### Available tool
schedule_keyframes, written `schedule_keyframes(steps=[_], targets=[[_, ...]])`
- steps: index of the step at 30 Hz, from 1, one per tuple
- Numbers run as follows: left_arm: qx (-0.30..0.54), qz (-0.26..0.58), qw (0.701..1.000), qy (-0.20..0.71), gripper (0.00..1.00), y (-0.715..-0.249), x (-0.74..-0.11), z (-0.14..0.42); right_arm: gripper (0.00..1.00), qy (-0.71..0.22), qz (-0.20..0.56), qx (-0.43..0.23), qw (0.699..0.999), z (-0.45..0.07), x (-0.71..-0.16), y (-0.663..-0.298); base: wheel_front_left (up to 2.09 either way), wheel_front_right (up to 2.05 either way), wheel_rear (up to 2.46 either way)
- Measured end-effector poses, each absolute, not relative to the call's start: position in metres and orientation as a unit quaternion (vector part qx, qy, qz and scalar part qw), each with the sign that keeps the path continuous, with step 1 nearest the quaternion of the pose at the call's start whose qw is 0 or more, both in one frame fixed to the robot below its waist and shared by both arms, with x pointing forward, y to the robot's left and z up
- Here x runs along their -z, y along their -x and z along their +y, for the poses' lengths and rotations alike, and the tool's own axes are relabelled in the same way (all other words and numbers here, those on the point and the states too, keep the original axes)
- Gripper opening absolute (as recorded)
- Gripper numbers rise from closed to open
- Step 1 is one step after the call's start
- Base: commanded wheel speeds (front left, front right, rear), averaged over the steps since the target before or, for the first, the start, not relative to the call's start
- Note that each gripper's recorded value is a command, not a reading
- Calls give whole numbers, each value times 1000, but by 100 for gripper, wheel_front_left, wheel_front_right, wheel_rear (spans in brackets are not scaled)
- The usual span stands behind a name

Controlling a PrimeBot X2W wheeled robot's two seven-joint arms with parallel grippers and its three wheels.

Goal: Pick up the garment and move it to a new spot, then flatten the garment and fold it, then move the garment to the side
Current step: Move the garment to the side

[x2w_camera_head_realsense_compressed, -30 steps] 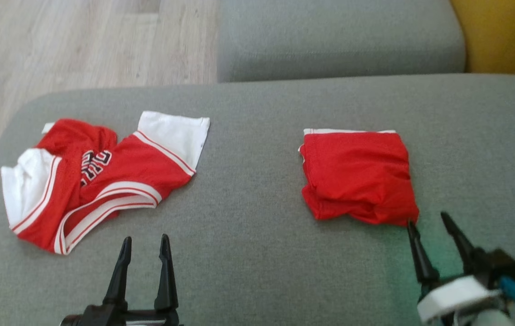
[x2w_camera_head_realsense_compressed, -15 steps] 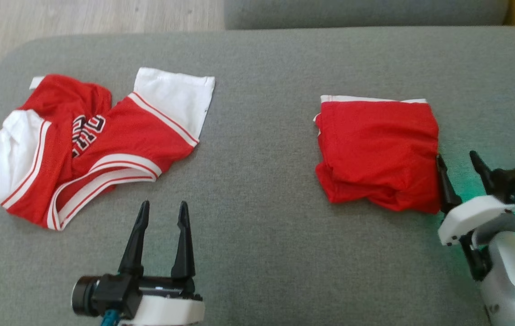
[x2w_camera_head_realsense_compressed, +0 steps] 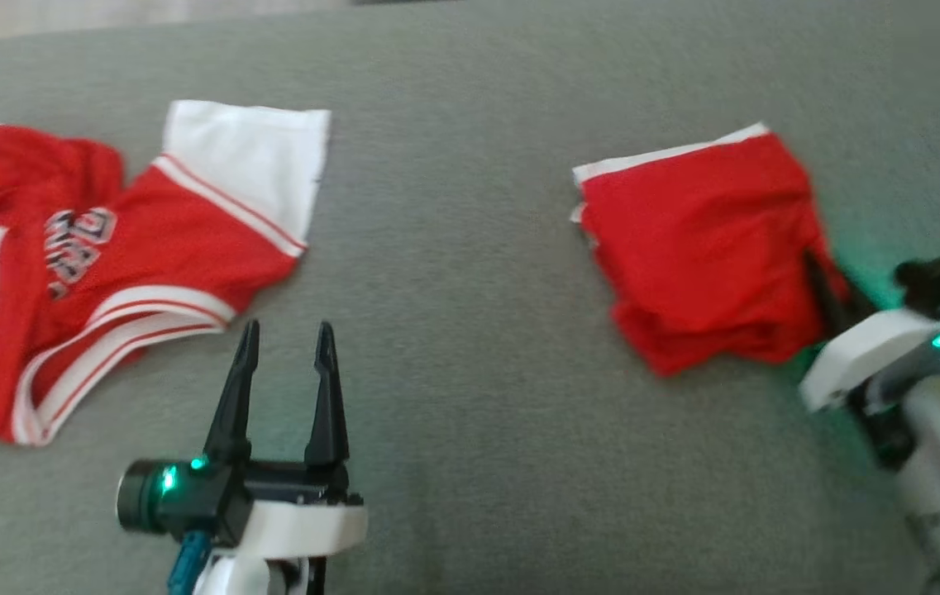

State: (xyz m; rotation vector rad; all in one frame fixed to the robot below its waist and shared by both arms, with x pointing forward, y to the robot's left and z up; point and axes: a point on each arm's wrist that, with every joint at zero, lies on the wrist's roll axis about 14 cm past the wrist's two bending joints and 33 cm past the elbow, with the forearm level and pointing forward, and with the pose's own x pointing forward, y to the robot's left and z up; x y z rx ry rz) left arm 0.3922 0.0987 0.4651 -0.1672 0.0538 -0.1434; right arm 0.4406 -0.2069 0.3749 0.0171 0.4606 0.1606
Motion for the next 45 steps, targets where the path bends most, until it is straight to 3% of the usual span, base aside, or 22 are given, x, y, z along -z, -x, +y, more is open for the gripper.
schedule_keyframes(steps=[11, 24, 26, 32, 36, 45], targets=[[168, 27, 982, 83, 100, -443, -445, 43, 0, 121, 224, 5, 967, -343, -409, -464, 0, 0, 0], [209, 45, 971, 108, 100, -484, -401, 10, 0, 219, 267, 114, 932, -459, -418, -451, 0, 0, 0], [207, 45, 971, 108, 100, -484, -401, 11, 100, 231, 265, 126, 928, -467, -419, -451, 0, 0, 0], [191, 43, 974, 110, 100, -482, -409, 21, 100, 240, 218, 118, 939, -445, -422, -466, 0, 0, 0], [169, 41, 978, 112, 100, -472, -423, 33, 100, 189, 172, 66, 965, -373, -411, -476, 0, 0, 0], [116, 52, 985, 120, 100, -429, -443, 65, 100, 70, 152, -30, 985, -242, -392, -439, 0, 0, 0]])
